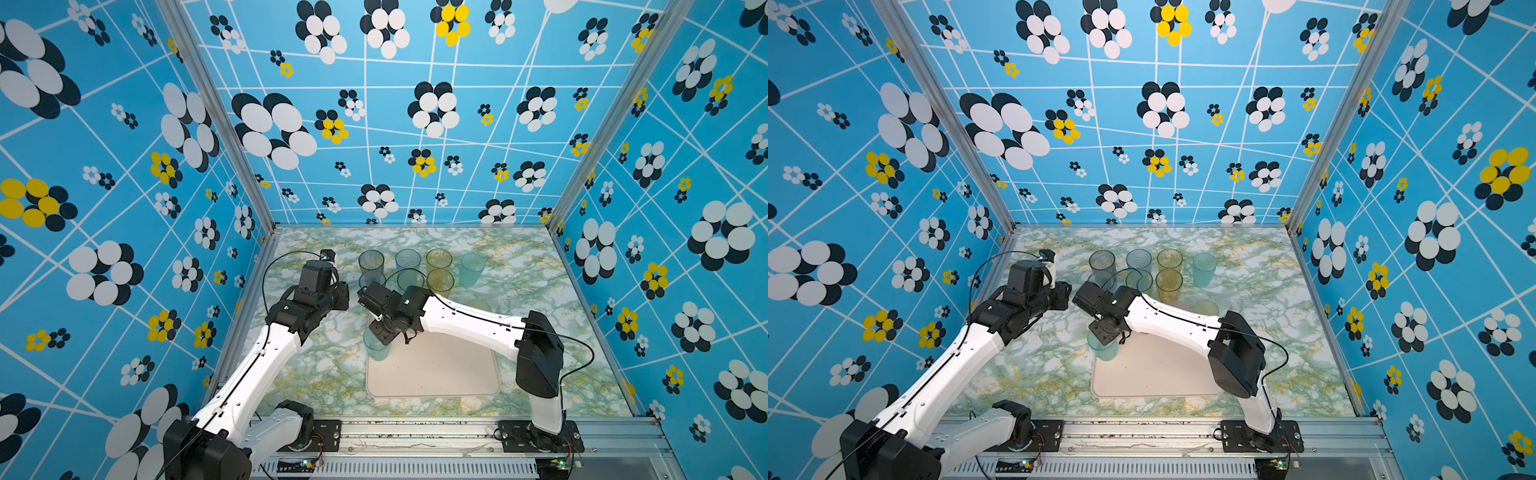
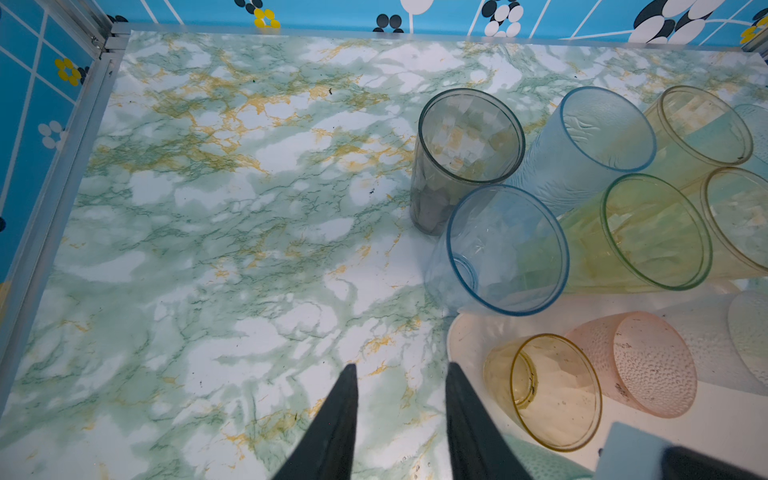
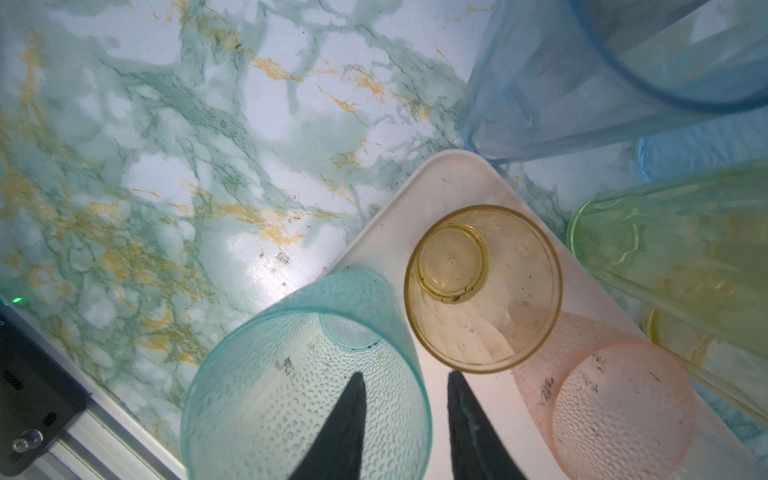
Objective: Place the glasses into the tray
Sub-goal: 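Raise the right gripper and move it to the second teal cup beyond the tray, then lower the right gripper and close it on the second teal cup's rim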
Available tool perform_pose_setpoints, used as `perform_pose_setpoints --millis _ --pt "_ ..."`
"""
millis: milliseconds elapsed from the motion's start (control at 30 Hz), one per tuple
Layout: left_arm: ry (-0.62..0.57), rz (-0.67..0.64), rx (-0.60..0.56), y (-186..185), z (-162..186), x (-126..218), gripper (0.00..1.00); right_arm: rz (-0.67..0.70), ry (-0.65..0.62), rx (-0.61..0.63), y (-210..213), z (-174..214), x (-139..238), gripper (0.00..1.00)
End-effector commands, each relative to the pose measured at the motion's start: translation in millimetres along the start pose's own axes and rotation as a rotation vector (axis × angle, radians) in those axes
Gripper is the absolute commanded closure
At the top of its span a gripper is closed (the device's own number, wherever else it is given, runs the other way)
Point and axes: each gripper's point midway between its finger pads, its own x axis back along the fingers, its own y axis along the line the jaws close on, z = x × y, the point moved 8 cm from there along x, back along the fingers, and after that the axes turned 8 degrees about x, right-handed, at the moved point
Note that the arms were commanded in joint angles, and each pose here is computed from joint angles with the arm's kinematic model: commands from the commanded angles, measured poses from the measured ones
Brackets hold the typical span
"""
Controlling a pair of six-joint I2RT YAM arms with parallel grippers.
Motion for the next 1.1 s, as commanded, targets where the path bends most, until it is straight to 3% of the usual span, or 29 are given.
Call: perform_pose_setpoints --millis 0,333,700,1067 --pt "0.008 -0.015 -0.01 4.4 3.1 -1.6 0.63 0.01 -0.065 -0.047 -13.0 -3.5 23.9 0.64" --pt "0.02 0.014 -0.027 -0.7 4.8 -4.3 0.64 0.121 -0.18 -0.216 -77.3 7.5 69.2 0.63" --pt "0.016 0.014 -0.027 -7.5 7.4 -14.7 0.64 0.301 -0.184 -0.509 -171.5 77.9 98.0 0.63" --pt "0.0 0.021 -0.017 -12.0 3.6 -12.5 0.64 0.351 -0.228 -0.771 -243.7 136.4 109.1 0.63"
